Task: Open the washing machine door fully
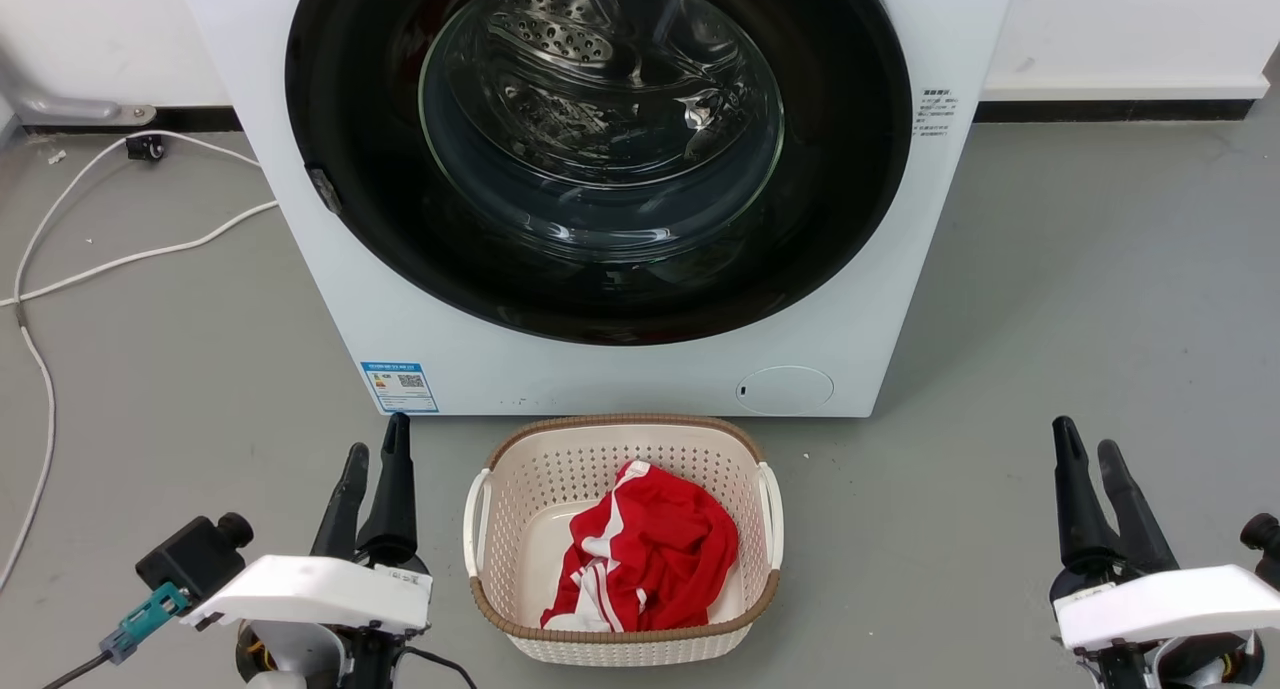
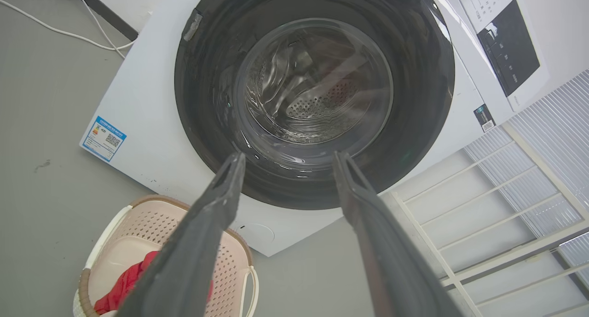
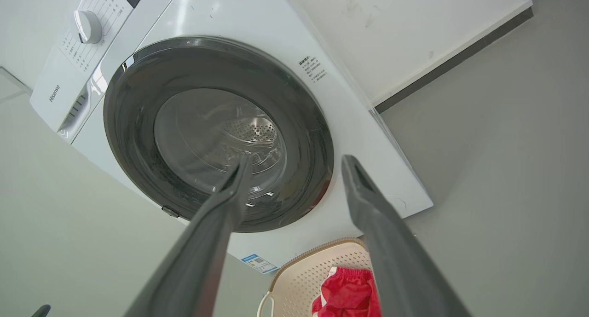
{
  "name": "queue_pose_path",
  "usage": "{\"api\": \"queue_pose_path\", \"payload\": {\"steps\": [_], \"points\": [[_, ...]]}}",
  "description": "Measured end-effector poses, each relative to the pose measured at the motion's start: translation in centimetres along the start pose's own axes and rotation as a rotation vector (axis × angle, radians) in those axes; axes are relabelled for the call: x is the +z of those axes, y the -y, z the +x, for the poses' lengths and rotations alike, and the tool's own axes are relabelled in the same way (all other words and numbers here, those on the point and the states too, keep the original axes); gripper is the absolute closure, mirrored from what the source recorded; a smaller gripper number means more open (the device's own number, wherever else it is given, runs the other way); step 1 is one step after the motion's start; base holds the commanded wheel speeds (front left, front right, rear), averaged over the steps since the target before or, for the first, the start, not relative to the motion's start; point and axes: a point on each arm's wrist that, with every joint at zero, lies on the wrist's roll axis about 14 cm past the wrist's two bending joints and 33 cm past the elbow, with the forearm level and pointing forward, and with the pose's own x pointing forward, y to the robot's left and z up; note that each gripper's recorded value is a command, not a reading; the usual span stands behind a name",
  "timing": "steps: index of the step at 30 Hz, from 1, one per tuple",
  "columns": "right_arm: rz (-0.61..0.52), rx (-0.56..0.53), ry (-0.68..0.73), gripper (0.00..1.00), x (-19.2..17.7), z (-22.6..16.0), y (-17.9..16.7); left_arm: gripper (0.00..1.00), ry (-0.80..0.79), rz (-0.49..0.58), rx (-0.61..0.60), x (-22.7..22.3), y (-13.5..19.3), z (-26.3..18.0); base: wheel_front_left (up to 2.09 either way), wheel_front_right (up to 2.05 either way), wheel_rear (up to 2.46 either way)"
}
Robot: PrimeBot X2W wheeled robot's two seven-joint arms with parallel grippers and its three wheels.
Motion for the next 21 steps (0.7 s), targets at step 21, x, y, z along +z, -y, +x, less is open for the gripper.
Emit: {"api": "queue_pose_path", "payload": {"steps": [21], "points": [[-0.293,0.048,0.01,0.0,0.5,-0.2,-1.2,0.0,0.032,0.266,-0.032,0.1,1.0,0.0,0.0,0.0,0.0]]}}
